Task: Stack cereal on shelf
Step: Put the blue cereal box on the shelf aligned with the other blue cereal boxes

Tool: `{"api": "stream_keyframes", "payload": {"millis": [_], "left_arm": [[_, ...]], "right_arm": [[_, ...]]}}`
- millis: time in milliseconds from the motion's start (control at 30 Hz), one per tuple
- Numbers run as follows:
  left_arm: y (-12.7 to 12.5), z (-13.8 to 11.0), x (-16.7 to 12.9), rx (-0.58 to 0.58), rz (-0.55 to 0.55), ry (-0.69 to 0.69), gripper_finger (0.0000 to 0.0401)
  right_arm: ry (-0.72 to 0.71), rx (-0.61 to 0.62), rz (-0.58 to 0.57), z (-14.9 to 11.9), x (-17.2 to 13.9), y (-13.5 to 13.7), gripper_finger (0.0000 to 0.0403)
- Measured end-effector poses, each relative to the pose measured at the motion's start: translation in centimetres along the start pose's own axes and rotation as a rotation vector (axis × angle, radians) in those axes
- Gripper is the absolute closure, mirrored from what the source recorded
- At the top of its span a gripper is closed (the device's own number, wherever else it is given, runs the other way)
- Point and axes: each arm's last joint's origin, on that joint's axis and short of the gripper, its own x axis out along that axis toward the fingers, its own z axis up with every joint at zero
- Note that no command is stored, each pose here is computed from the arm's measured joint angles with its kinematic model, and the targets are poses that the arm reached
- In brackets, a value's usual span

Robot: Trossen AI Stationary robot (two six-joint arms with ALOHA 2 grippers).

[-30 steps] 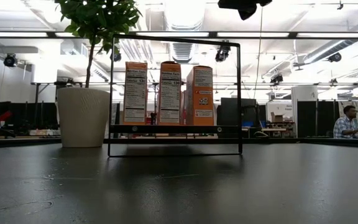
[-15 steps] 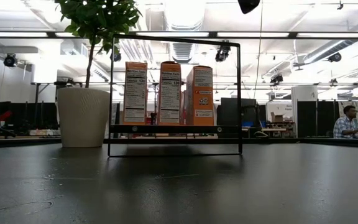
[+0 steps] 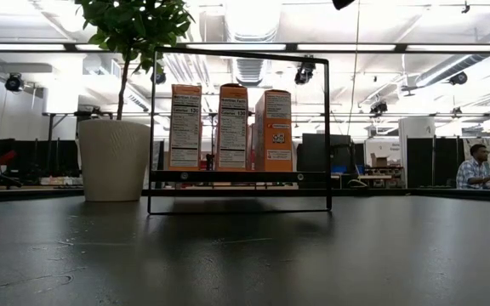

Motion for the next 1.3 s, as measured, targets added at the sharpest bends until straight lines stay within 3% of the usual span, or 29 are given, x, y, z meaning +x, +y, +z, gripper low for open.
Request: {"api": "stream_keyframes", "payload": {"millis": [533,967,1300], "left_arm": [[-1.6,1.1,2.5,-0.031,0.106,0.046,0.0179],[-1.9,1.2,2.8,-0.035,0.103,0.058,0.0188],[-2.1,1.7,1.3,-0.179,0.055,-0.01,0.0208]], "right_arm": [[-0.001,0.005,0.006,0.0,0.0,0.2,0.0392],[-0.005,0.003,0.024,0.1,0.0,0.7,0.0392],[-0.005,0.003,0.024,0.1,0.0,0.7,0.0392]]}}
